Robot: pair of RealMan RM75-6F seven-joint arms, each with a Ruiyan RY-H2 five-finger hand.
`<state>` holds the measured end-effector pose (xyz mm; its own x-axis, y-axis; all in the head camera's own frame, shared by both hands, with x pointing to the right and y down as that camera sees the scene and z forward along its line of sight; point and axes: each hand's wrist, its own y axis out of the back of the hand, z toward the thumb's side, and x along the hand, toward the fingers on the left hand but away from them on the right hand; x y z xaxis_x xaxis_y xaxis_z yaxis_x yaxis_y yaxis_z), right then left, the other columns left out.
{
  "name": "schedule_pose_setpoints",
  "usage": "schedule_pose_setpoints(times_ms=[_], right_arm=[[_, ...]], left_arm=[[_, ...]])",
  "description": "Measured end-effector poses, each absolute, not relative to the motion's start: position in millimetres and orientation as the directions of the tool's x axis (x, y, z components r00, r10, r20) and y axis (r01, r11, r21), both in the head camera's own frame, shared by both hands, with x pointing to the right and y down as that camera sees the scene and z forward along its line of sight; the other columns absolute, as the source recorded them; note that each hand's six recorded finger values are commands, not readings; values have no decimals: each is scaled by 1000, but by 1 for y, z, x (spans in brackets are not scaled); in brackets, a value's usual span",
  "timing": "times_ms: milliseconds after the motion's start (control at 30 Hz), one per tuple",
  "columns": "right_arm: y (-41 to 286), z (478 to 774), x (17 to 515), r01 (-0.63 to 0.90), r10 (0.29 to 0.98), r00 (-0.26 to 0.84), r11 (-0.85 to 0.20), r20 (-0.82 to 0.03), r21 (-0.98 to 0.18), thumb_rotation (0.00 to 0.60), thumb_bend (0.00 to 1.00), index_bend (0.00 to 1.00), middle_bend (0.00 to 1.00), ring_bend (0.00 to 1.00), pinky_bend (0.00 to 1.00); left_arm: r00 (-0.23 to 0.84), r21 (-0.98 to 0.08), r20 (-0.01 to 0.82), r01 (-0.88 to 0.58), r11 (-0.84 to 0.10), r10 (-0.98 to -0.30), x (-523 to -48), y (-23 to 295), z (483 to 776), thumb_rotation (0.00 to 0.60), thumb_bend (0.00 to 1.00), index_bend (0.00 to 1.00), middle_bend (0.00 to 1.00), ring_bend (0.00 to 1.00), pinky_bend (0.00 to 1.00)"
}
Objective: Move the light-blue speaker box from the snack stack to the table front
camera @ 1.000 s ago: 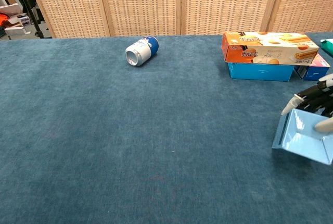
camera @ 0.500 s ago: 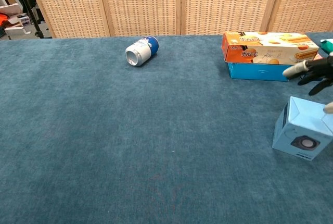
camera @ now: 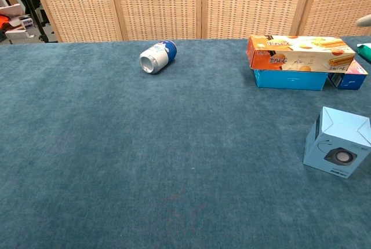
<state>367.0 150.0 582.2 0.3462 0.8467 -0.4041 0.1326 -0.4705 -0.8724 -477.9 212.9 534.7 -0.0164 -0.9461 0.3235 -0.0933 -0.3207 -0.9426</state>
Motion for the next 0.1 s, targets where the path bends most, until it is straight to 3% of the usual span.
schedule_pose_setpoints(times_ms=[100], right_arm=[[169, 577, 378, 128, 901, 274, -382, -337, -915, 600, 0, 0, 0, 0, 0]], left_arm=[[-18, -943, 322, -100, -318, -947, -479, 212, 534, 600, 0, 0, 0, 0, 0]])
